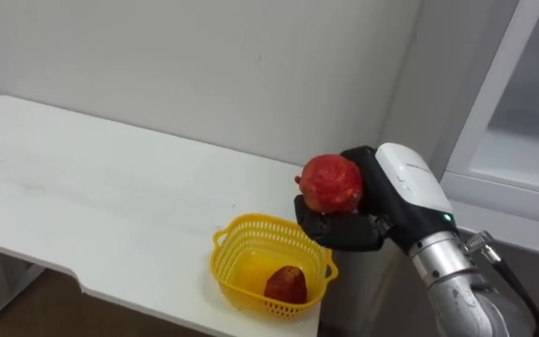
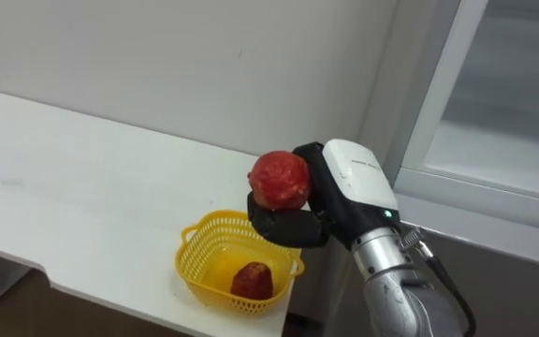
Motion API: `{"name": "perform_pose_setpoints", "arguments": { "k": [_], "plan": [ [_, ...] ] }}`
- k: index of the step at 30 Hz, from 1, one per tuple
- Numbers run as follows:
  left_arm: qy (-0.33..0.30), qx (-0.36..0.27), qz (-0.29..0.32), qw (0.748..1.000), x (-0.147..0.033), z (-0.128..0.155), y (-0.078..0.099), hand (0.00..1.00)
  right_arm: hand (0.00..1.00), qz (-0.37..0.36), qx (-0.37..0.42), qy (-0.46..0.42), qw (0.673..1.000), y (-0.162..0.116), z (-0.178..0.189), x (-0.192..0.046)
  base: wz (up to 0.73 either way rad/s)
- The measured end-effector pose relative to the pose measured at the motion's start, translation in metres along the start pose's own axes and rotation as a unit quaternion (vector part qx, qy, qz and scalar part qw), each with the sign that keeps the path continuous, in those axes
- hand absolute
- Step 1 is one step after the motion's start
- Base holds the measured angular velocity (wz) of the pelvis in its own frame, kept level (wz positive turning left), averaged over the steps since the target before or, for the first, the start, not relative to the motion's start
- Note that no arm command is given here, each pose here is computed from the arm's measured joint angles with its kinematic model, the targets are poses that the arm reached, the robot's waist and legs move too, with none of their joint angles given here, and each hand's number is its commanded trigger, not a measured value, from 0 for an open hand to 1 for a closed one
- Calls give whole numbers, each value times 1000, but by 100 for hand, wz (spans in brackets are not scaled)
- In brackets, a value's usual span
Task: Retrieve from the upper fridge
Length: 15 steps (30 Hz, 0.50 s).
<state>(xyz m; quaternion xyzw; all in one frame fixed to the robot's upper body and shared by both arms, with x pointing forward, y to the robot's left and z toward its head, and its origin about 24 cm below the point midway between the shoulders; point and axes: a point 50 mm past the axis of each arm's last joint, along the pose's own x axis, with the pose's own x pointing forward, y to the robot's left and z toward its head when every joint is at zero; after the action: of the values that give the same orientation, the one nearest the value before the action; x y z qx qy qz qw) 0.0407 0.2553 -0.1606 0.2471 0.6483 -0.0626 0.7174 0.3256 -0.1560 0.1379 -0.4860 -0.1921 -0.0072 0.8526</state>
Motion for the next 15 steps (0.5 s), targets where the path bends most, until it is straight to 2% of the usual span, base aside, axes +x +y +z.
{"name": "perform_pose_setpoints", "arguments": {
  "k": [15],
  "plan": [
    [-17, -1, -8, 1000, -2, 9, 3, 0, 100, -1, -15, 31, 999, 5, -16, 5, 7]
  ]
}}
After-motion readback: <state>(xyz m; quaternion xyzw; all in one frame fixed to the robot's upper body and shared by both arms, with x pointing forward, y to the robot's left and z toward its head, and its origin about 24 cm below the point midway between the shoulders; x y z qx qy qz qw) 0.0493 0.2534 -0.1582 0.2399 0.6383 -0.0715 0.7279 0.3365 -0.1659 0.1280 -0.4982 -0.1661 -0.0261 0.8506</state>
